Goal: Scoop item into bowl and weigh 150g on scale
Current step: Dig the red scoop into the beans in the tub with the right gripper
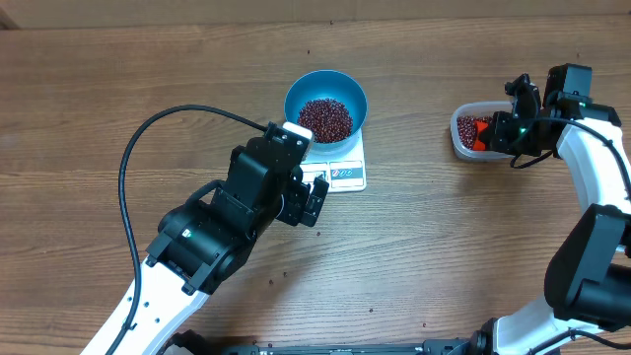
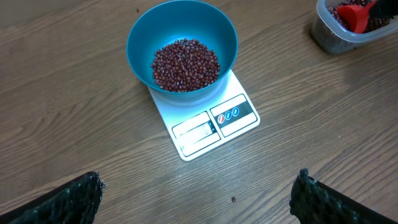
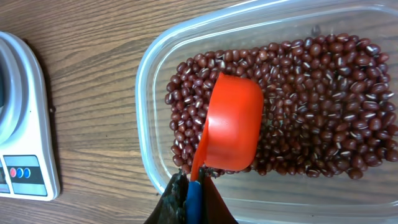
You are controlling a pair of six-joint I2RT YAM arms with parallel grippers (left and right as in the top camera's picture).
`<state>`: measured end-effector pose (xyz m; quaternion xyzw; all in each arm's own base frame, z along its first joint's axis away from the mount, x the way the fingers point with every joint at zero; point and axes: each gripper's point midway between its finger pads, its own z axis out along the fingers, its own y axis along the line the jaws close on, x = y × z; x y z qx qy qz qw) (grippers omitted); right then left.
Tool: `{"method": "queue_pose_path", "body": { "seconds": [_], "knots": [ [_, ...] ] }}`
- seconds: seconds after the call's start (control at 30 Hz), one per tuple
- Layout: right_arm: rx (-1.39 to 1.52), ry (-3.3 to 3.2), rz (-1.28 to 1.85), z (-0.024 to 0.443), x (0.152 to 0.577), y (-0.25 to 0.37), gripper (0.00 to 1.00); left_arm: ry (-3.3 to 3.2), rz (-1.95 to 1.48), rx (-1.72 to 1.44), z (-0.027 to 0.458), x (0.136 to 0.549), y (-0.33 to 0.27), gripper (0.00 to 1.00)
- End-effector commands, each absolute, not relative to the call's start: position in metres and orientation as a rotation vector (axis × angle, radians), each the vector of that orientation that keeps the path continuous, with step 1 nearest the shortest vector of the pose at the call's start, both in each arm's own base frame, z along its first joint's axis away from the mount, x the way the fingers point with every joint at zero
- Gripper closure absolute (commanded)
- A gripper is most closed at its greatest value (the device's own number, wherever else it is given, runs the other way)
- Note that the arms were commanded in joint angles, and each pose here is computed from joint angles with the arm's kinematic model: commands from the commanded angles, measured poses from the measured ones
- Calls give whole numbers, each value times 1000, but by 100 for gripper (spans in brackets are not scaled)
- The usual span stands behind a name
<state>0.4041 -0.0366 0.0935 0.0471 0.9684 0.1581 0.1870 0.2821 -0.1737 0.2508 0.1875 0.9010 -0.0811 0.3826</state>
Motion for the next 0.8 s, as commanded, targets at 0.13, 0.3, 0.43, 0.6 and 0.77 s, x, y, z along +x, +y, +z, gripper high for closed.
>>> {"method": "queue_pose_path", "body": {
  "seconds": [0.13, 0.3, 0.43, 0.6, 0.77],
  "knots": [
    [117, 2729, 536, 89, 400, -25, 96, 2281, -210, 455, 258, 282, -170, 1],
    [116, 2689, 617, 95, 403, -21, 96, 2281, -210, 455, 258, 282, -170, 0],
    [140, 2670, 647, 98, 403, -27, 96, 2281, -210, 455, 258, 282, -170, 0],
    [168, 2654, 672, 98, 402, -33, 96, 2281, -210, 455, 258, 282, -170, 1],
    [174, 2644, 665, 91, 402, -35, 96, 2281, -210, 455, 258, 282, -170, 1]
  ]
}}
